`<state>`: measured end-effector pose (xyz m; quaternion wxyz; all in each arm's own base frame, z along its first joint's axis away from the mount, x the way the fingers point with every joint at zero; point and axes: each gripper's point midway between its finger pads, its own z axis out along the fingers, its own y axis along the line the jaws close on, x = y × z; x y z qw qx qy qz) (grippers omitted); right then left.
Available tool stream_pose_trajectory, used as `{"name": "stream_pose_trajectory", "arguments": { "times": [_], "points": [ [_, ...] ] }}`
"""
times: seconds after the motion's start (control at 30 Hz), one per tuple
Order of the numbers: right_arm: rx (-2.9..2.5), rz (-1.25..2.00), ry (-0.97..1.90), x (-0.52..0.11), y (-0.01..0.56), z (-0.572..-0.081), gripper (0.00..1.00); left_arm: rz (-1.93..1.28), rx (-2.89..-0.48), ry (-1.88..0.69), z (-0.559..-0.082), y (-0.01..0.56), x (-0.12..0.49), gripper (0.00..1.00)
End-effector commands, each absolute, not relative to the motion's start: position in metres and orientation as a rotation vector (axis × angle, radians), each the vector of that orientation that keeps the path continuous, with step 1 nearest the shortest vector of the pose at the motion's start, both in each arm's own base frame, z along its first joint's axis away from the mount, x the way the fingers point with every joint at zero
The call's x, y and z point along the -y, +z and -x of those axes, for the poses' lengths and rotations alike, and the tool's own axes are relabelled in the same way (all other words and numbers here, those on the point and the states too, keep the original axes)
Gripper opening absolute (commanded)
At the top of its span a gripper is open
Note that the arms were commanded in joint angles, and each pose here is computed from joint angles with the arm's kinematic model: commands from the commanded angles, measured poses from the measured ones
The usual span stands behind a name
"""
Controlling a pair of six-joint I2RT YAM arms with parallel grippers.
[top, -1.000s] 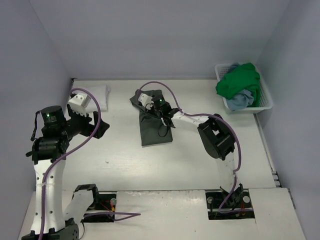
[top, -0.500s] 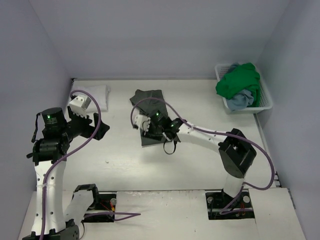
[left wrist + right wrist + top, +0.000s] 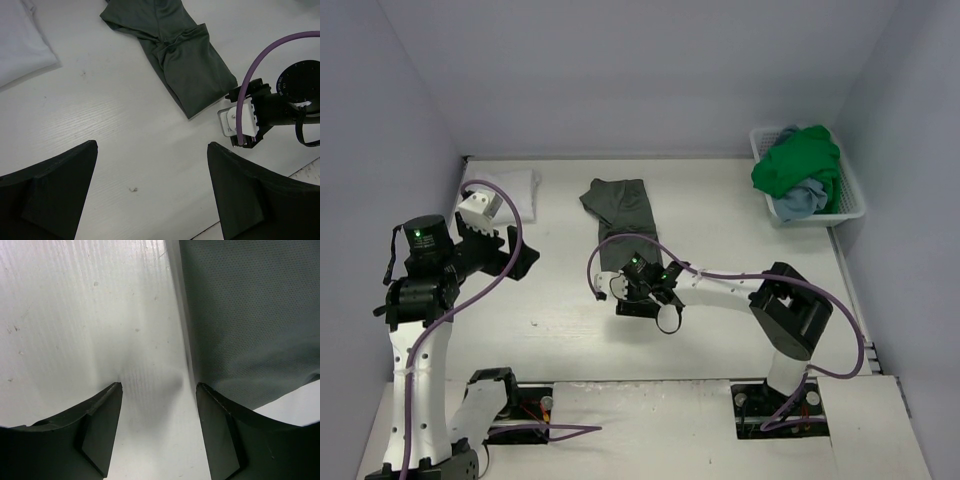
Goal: Fold and stack the t-shirts
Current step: Grab one side of the 2/3 rectangular tshirt with right arm
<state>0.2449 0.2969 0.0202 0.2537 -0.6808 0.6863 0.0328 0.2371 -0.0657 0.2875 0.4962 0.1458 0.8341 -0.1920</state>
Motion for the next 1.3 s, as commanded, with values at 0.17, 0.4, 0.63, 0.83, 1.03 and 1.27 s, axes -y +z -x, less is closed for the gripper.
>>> {"name": "stream_pose_trajectory", "arguments": {
  "times": [0.17,0.4,0.63,0.83,1.03,1.27],
  "points": [
    [-1.763,1.767,0.088,-0.312,0.050,-0.256,0.57,-0.377,-1.929,-0.432,-0.241,0.310,0.065,0.85],
    [-1.717,1.721,0.030,-0.315,0.060,-0.270,0.57,-0.370,-1.925,-0.435,-0.240,0.310,0.064,0.85],
    [-1.700,1.688,-0.039,-0.311,0.053,-0.290,0.57,-0.367,-1.926,-0.437,-0.240,0.309,0.064,0.85],
    [-1.720,1.719,-0.026,-0.311,0.030,-0.297,0.57,-0.360,-1.926,-0.434,-0.239,0.310,0.062,0.85],
    [-1.737,1.737,0.005,-0.313,0.014,-0.308,0.57,-0.356,-1.924,-0.439,-0.238,0.310,0.062,0.85],
    [-1.773,1.796,0.017,-0.309,-0.010,-0.307,0.37,-0.357,-1.923,-0.448,-0.238,0.310,0.063,0.85]
  ]
}}
